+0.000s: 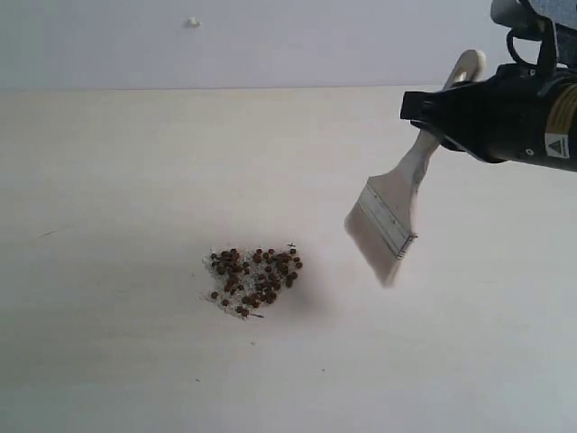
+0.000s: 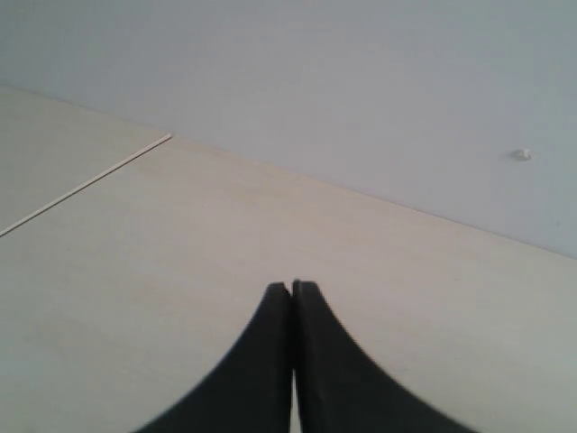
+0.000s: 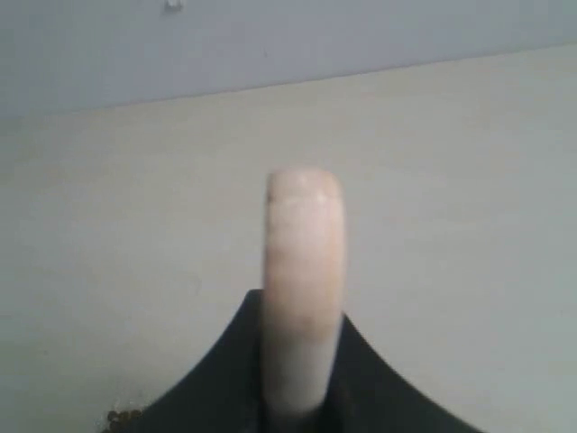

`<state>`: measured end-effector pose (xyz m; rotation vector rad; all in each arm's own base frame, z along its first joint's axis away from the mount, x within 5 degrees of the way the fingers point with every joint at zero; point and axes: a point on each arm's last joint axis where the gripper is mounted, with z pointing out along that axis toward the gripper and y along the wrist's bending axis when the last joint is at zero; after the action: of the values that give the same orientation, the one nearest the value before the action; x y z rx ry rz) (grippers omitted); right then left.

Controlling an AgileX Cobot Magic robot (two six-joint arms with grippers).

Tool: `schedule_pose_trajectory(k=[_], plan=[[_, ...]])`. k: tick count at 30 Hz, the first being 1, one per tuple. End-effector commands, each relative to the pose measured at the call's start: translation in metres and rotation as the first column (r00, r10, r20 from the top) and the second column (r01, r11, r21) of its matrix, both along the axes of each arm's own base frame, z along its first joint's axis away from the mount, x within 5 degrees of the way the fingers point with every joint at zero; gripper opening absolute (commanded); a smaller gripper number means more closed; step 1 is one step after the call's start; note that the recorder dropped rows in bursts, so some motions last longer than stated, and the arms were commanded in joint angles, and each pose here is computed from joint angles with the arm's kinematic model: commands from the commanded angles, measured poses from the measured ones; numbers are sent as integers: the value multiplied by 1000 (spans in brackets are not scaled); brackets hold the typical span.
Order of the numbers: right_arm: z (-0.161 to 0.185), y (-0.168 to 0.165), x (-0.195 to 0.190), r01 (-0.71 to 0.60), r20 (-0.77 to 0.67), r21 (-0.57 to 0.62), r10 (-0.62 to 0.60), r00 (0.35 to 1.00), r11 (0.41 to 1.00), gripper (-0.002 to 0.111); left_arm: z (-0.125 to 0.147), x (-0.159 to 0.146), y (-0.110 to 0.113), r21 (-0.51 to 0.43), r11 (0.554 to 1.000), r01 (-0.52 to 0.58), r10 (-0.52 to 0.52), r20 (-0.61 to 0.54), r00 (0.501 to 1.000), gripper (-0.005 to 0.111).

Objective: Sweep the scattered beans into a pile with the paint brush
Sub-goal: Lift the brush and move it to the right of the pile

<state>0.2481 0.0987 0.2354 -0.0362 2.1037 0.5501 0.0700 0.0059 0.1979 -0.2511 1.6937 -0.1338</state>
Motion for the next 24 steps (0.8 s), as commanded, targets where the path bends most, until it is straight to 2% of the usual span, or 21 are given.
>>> schedule_pose_trajectory(k=[1, 3, 6, 7, 9, 13, 19, 24], plan=[[13, 0, 2, 7, 76, -16, -5, 997, 1000, 0, -1, -1, 1, -4, 1000, -6, 6, 1, 1000, 0], [28, -2, 4, 6, 132, -78, 4, 991, 997, 0, -1, -1, 1, -4, 1000, -6, 6, 1, 1000, 0], [49, -6, 5, -8, 180, -244, 53, 982, 970, 0, -1, -1, 1, -4, 1000, -6, 6, 1, 1000, 0], [53, -7, 3, -11, 198, -255, 63, 978, 967, 0, -1, -1, 1, -4, 1000, -6, 6, 1, 1000, 0], [55, -6, -1, -21, 244, -234, 79, 966, 972, 0, -1, -1, 1, -4, 1000, -6, 6, 1, 1000, 0], [43, -5, -5, 1, 300, -87, 25, 954, 996, 0, -1, -1, 1, -4, 1000, -6, 6, 1, 1000, 0], [5, -27, -20, 208, 284, -1, -200, 938, 978, 0, -1, -1, 1, -4, 1000, -6, 6, 1, 1000, 0], [-6, -13, -33, 138, 292, -15, -128, 948, 990, 0, -1, -1, 1, -4, 1000, -6, 6, 1, 1000, 0]])
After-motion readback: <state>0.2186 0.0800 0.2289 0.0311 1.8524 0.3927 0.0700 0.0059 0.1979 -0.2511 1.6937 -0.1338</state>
